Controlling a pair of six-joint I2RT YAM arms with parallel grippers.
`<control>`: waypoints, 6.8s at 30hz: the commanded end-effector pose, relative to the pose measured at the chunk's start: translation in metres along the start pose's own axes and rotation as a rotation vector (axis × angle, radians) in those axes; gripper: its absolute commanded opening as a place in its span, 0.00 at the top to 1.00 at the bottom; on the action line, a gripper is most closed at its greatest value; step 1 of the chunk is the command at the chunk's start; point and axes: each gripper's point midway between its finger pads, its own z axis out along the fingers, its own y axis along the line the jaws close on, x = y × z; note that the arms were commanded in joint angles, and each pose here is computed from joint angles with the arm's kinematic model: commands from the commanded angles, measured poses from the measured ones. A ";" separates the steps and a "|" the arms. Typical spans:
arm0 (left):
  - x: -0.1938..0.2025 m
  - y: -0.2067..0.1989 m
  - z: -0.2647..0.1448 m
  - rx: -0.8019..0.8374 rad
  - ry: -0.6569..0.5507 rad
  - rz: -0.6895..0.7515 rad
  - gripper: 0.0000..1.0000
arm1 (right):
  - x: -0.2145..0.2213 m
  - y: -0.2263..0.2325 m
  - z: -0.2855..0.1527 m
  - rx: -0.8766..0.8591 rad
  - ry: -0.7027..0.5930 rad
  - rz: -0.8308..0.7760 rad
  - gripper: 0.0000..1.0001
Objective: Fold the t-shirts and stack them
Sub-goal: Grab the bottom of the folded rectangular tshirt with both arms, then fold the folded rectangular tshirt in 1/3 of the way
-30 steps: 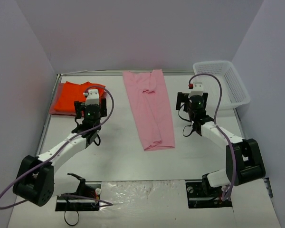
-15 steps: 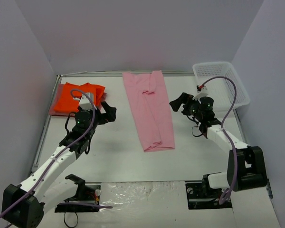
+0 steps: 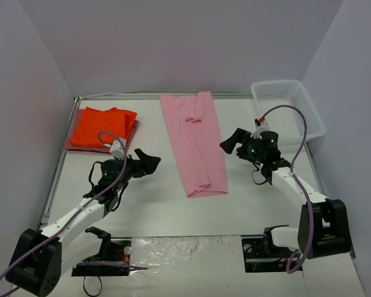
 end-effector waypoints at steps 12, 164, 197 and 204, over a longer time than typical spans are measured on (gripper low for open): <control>-0.003 -0.034 -0.006 0.231 -0.009 -0.193 0.06 | 0.031 -0.018 0.005 -0.014 0.031 0.056 0.00; 0.197 -0.026 -0.029 -0.183 0.606 -0.072 0.98 | 0.176 -0.021 -0.081 0.200 0.374 0.185 1.00; 0.102 -0.070 -0.036 -0.208 0.379 0.070 0.98 | 0.084 0.034 -0.061 0.171 0.206 0.061 1.00; 0.097 -0.070 -0.027 -0.229 0.377 0.096 0.98 | 0.074 0.040 -0.049 0.167 0.195 0.043 1.00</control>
